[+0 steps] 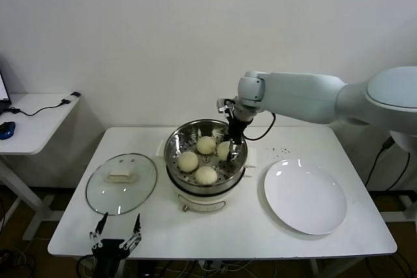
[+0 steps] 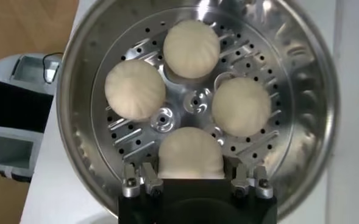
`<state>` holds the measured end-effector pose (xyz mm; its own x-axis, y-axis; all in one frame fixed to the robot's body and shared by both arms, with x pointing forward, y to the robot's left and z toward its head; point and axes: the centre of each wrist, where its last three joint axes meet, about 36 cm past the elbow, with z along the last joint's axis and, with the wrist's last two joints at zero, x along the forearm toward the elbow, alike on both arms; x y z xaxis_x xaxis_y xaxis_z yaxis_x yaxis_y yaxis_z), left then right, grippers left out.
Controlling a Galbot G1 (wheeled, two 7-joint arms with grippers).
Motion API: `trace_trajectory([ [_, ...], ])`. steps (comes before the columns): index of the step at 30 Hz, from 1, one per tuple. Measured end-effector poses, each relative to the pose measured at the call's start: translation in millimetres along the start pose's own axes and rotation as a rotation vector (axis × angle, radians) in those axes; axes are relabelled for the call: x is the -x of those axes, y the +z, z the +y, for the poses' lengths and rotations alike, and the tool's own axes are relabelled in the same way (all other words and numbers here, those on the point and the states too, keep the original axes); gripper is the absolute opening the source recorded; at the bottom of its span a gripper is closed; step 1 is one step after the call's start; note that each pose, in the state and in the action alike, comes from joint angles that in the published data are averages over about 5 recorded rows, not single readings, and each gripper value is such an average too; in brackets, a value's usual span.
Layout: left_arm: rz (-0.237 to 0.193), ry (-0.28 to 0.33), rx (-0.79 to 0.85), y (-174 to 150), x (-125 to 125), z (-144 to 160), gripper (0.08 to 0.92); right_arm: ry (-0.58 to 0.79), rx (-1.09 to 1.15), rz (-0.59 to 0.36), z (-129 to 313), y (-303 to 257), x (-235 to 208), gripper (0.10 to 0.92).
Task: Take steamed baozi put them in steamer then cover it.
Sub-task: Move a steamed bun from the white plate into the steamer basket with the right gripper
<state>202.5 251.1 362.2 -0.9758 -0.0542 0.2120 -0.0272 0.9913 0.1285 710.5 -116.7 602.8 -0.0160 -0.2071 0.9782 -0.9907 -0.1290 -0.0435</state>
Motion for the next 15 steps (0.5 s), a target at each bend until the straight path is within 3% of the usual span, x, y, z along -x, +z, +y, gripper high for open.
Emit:
trace_trajectory([
  [4, 0.003, 0.001, 0.0, 1, 0, 0, 0.823, -0.006, 0.002, 0.005, 1, 0, 13, 0.681],
  [10, 0.002, 0.001, 0.001, 1, 1, -1, 0.823, 0.001, 0.005, 0.001, 2, -1, 21, 0.786],
  [15, 0.003, 0.003, 0.003, 2, 0, -1, 0.823, 0.005, 0.004, -0.014, 3, -2, 18, 0.821],
])
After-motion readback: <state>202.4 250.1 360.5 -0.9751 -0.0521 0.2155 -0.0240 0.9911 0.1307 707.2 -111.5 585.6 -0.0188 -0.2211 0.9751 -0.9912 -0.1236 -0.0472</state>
